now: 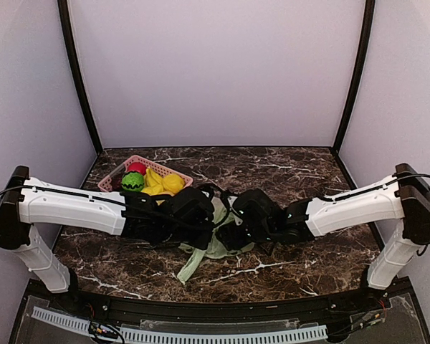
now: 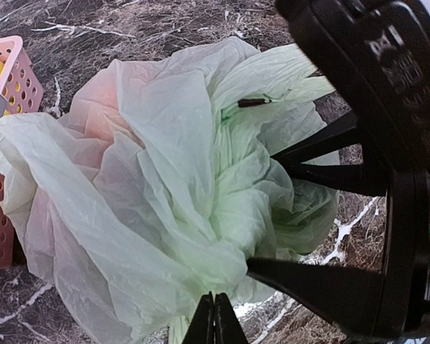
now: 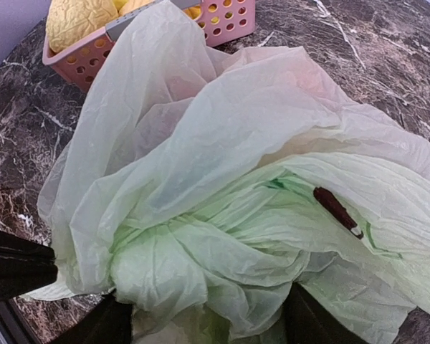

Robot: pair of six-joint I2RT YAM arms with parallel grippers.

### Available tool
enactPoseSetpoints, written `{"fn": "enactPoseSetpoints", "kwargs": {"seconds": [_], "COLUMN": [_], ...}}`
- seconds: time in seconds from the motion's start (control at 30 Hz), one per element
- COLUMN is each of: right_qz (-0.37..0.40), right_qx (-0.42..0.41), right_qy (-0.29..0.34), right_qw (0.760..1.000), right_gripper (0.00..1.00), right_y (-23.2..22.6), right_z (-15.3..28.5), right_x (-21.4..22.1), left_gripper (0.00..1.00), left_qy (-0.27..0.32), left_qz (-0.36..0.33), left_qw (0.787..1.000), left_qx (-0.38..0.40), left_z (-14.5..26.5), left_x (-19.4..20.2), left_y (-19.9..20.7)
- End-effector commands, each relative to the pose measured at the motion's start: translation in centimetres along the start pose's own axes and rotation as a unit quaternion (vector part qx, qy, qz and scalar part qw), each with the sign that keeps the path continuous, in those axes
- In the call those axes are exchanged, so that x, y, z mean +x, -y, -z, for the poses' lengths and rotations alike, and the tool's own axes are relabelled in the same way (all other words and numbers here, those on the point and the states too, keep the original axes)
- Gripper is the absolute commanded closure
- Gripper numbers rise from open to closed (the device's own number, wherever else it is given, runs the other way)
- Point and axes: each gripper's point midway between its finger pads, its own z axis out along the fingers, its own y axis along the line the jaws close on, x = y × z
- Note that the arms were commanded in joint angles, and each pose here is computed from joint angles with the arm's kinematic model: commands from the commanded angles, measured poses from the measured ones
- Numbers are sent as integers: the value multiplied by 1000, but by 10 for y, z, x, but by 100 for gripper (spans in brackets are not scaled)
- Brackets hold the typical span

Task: Untie the knot of the plastic bag and take out the fruit
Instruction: Untie the bag handles from the takeout bag.

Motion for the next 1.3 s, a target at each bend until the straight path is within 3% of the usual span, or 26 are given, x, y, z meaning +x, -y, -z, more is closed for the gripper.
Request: {"fn": "enactPoseSetpoints", "kwargs": {"seconds": [0.0,0.13,0.3,0.37,0.5,0.63,1.07,1.17,1.27], "right_qz": [-12,-9,-14,-19,-30,-40,-60,-62,-63], "right_qx": [24,3,-9,-20,-46,-69,-87,-87,-87], "right_qy": [-5,5,27,36,50,58,64,67,68], "right_qw": [1000,1000,1000,999,997,995,992,992,992], "right_gripper": [43,76,99,100,100,100,100,100,100], "right_y": [6,-2,-2,-2,-2,0,5,5,5], "right_z": [2,11,24,30,39,45,49,51,51], "right_x": [3,-7,-18,-24,-30,-33,-33,-35,-36], "left_gripper": [99,94,88,81,53,39,21,20,31], "left_qy": [17,25,56,69,93,95,59,51,50], "left_qz": [-3,-28,-44,-58,-76,-95,-101,-105,-104], "left_qw": [1000,999,997,995,990,986,983,985,987], "left_qx": [0,13,17,37,79,102,141,126,110], "left_z": [14,17,35,41,50,49,21,14,10], "left_x": [-8,-12,-33,-38,-48,-54,-56,-53,-53], "left_y": [-8,-4,-8,-5,7,17,32,28,23]}}
